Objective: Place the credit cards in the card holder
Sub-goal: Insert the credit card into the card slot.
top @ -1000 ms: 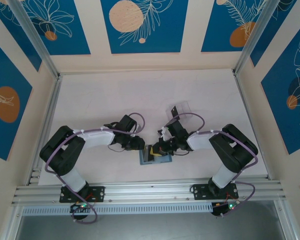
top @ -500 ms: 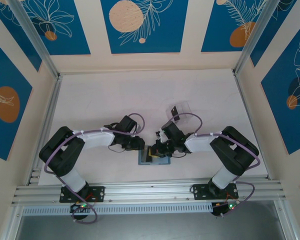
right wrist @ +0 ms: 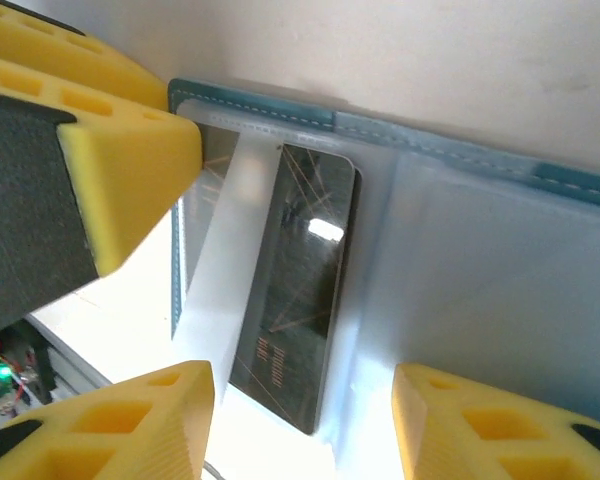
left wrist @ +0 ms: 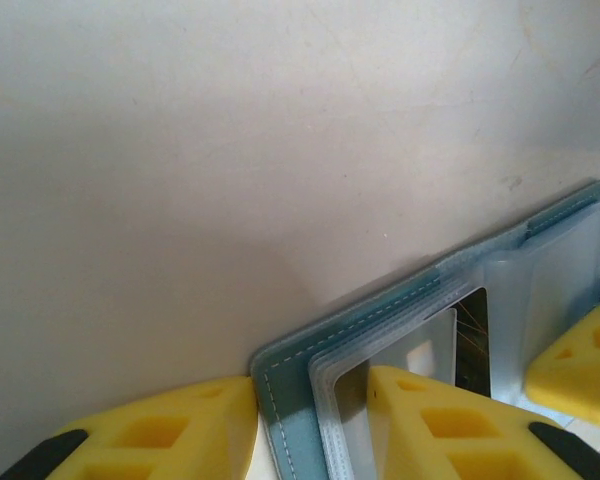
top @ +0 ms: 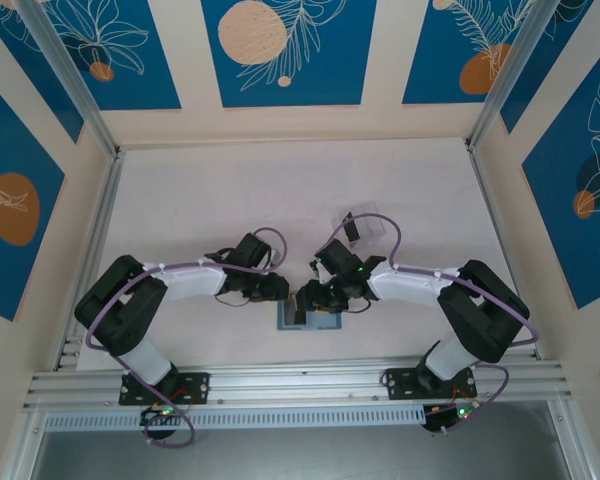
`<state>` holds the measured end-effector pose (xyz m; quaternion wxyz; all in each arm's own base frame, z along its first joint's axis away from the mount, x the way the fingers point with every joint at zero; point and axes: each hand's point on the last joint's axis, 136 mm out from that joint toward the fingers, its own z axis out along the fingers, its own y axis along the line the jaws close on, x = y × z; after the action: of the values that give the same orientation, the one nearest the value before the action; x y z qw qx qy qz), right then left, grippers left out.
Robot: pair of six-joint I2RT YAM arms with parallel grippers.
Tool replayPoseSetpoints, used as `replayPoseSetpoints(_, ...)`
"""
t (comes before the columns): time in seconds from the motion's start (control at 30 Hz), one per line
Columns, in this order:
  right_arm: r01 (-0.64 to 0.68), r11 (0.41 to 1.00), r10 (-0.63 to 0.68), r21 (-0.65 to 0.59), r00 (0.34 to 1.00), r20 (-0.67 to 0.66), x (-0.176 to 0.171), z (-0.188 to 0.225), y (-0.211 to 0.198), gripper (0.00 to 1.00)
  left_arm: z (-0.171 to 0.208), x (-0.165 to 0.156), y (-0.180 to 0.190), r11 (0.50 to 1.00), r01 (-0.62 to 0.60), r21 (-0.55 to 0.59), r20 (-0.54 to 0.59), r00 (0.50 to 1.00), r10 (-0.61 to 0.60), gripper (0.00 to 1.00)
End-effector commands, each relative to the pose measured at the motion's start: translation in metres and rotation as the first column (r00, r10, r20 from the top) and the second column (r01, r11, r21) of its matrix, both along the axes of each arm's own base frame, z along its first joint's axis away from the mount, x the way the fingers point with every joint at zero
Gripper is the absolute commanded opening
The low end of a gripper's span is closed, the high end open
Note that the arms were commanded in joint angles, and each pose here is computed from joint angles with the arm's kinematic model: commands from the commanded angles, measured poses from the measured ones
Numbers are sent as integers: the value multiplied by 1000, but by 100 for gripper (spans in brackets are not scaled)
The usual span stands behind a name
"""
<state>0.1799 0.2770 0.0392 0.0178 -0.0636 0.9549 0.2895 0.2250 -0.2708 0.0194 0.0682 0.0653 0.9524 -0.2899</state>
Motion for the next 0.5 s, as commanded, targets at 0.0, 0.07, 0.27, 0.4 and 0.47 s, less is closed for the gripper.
replayPoseSetpoints(0.0,-29,994,31,-107,999,15,-7,5,-18,52,-20,-38,-13,994,77,-72,-138,987,-86,36)
replayPoseSetpoints(0.07,-31,986,41,-163,998,53,-7,10,-25,51,-19,-38,-11,994,74,-75,-139,987,-84,36)
replayPoseSetpoints(0.27,13,874,98,-486,974,203,5,16,-53,52,-19,-39,-6,994,79,-76,-140,986,-89,37)
replayPoseSetpoints(0.4,22,778,148,-628,965,217,11,5,-58,60,-20,-41,-6,993,82,-81,-144,985,-94,37)
replayPoseSetpoints(0.47,28,735,162,-678,963,215,13,-2,-60,62,-20,-42,-6,993,83,-81,-145,985,-94,37)
